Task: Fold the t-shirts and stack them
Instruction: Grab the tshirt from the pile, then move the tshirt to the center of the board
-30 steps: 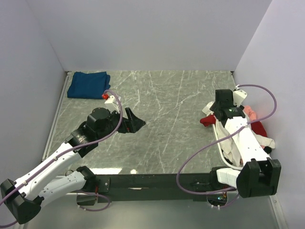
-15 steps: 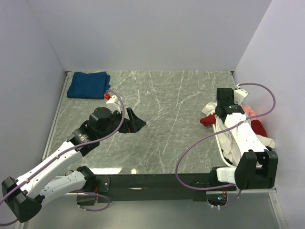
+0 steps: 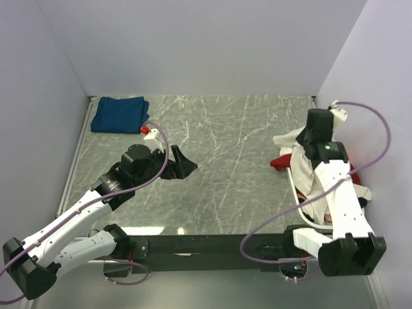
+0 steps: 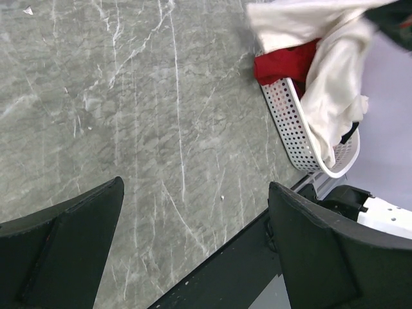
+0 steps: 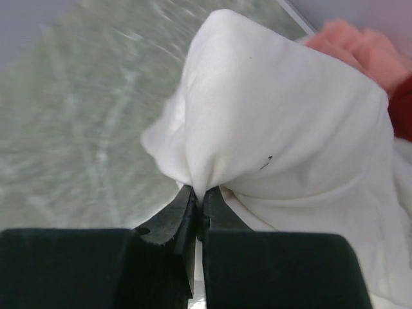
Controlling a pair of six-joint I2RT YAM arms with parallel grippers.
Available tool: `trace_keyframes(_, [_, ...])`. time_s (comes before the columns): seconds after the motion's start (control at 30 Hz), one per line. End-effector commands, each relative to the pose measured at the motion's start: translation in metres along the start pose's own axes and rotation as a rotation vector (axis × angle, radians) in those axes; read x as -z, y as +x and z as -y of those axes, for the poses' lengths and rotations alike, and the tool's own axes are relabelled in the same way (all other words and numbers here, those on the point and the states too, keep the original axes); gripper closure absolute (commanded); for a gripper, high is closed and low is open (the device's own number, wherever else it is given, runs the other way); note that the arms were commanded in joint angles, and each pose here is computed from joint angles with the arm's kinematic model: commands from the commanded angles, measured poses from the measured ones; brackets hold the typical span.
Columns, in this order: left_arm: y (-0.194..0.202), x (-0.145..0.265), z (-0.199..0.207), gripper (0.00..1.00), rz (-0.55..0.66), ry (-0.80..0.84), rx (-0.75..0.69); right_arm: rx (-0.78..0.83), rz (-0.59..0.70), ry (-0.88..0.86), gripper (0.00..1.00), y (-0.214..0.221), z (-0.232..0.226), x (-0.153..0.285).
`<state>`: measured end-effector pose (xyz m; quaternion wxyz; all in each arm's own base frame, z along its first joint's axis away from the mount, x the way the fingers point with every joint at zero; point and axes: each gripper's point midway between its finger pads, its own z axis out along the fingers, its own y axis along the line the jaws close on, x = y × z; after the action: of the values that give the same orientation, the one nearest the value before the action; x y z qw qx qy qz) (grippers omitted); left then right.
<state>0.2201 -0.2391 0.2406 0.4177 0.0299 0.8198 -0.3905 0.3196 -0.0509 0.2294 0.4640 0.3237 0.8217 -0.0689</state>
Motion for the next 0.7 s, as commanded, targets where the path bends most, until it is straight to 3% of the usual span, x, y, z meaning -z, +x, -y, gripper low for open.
trace_keyframes(0.0, [-0.018,0.004,0.013,0.01,0.059,0.030,-0.004,-0.058,0.100,-0.237,1.00,-0.058,-0.036,0.056])
trace_keyframes(0.2, [-0.030,0.002,0.009,0.01,0.101,-0.011,0.001,-0.085,0.134,-0.546,1.00,-0.097,-0.089,0.129])
trace_keyframes(0.37, [-0.042,0.003,0.005,0.01,0.151,-0.046,0.019,-0.034,0.161,-0.707,1.00,-0.117,-0.137,0.182])
trace_keyframes(0.67, [-0.052,0.008,-0.008,0.01,0.215,-0.099,0.057,0.028,0.109,-1.003,1.00,-0.108,-0.220,0.253])
